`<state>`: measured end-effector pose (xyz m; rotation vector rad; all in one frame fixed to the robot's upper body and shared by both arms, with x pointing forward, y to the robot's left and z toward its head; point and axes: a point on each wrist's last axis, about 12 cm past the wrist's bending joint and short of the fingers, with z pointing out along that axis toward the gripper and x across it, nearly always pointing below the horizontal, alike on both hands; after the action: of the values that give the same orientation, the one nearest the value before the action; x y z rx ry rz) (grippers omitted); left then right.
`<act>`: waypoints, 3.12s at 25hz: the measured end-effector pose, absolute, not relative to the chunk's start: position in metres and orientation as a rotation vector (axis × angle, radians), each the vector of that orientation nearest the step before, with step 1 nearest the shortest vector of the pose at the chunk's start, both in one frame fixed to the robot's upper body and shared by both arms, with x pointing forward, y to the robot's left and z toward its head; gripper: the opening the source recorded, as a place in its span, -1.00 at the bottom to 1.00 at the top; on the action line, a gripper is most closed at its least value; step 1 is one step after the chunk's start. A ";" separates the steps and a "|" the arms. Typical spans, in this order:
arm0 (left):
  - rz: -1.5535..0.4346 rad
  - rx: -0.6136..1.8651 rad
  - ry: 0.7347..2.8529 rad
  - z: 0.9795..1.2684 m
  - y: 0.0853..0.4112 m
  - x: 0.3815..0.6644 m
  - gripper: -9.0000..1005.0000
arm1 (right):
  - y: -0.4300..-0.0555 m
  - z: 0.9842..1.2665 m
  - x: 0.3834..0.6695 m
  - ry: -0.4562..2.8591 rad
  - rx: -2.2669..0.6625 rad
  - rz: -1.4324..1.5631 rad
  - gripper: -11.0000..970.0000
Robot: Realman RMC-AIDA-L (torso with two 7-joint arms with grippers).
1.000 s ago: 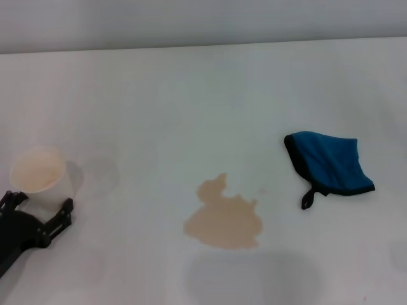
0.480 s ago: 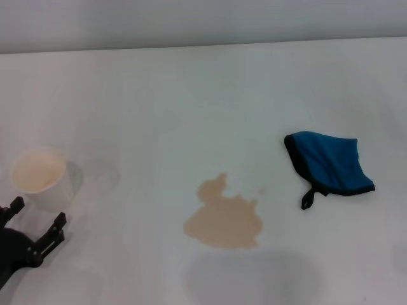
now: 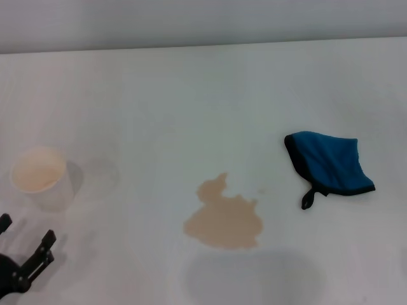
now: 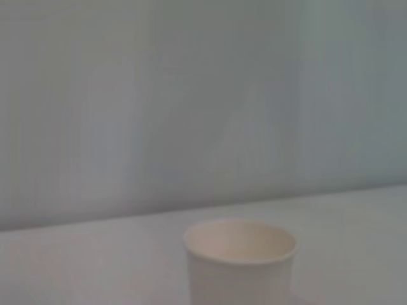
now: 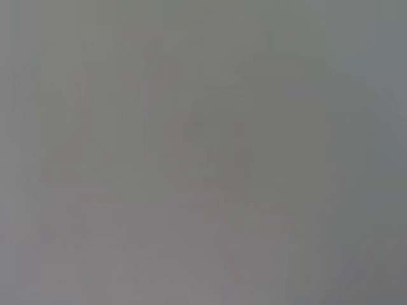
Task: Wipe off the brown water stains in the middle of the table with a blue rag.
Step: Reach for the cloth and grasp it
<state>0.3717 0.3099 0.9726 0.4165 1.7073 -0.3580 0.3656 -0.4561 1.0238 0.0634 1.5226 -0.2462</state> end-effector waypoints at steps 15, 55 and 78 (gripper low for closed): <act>-0.159 0.191 1.528 1.000 0.351 0.381 0.75 | -0.460 1.026 0.359 1.573 0.047 -0.126 0.76; -0.010 0.069 1.644 0.998 0.370 0.442 0.75 | -0.304 1.159 0.561 2.723 -0.701 0.229 0.76; -0.030 0.098 1.654 0.999 0.362 0.461 0.75 | -0.250 1.118 0.569 2.816 -0.919 -0.051 0.76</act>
<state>0.4609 0.3621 0.9994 0.0978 1.6538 -0.0298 0.5690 -0.2501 1.1178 -0.9190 2.8165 -0.0507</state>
